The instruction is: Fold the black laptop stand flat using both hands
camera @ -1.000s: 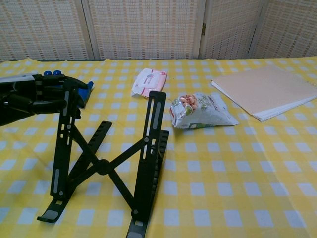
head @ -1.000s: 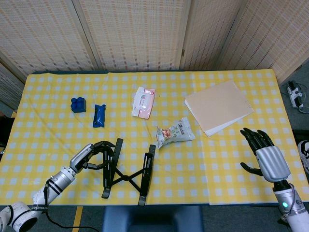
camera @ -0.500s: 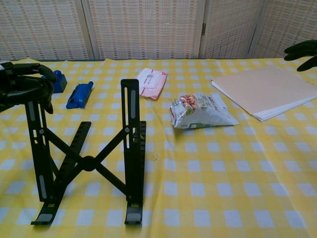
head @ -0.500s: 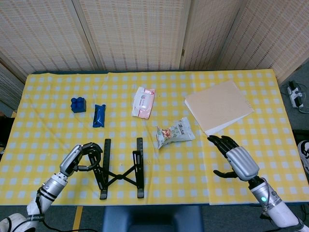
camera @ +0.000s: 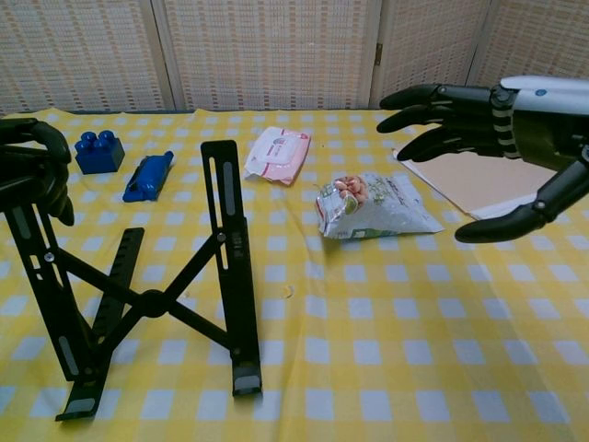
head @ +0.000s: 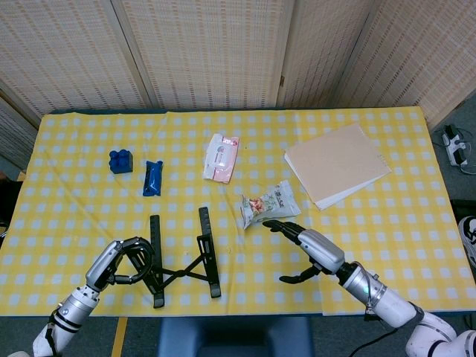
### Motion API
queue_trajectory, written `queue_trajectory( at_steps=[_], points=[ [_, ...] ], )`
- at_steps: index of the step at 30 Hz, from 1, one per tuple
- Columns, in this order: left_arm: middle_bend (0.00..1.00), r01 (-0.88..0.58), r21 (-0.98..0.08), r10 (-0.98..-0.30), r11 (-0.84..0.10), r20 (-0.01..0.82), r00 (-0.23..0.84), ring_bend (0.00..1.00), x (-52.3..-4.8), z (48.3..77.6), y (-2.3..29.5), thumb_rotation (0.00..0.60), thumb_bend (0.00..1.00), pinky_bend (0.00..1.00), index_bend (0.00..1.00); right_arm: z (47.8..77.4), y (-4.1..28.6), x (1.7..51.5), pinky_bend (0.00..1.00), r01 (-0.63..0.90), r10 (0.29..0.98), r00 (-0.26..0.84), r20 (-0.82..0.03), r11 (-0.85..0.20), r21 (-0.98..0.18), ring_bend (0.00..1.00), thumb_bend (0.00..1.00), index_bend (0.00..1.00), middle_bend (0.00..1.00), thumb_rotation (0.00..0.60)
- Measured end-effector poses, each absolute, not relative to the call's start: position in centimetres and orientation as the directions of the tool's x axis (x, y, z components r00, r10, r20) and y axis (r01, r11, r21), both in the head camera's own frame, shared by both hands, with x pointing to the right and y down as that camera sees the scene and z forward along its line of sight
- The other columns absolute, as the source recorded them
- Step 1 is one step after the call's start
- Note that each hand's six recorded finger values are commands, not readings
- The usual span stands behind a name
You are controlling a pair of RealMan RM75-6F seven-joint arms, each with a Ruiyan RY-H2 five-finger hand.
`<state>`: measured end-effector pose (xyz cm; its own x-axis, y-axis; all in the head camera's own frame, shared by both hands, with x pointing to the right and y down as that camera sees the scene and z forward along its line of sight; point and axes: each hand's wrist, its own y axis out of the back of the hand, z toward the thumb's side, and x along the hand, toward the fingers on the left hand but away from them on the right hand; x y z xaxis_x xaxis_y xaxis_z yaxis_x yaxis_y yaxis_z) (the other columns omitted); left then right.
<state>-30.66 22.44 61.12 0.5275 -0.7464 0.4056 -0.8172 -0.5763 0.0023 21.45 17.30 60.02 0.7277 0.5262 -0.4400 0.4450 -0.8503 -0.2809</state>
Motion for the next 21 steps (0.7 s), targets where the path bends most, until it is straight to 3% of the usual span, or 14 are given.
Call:
queue_trajectory(
  at_steps=[11,21],
  points=[
    [0.63,-0.738,0.001,-0.678,-0.675,0.394,0.62,0.58,-29.9,59.6,24.6,0.6,0.4,0.52,0.5,60.9,17.0,16.4,0.1,0.516,0.441,0.822,-0.361,-0.844,0.145,0.14,0.21,0.03,0.08,0.6],
    [0.63,-0.679,-0.004,-0.624,-0.734,0.398,0.672,0.58,-29.9,58.5,26.4,0.6,0.4,0.53,0.49,63.3,18.2,12.3,0.09,0.443,0.336,0.876,-0.346,-0.844,0.302,0.14,0.21,0.03,0.08,0.6]
  ],
)
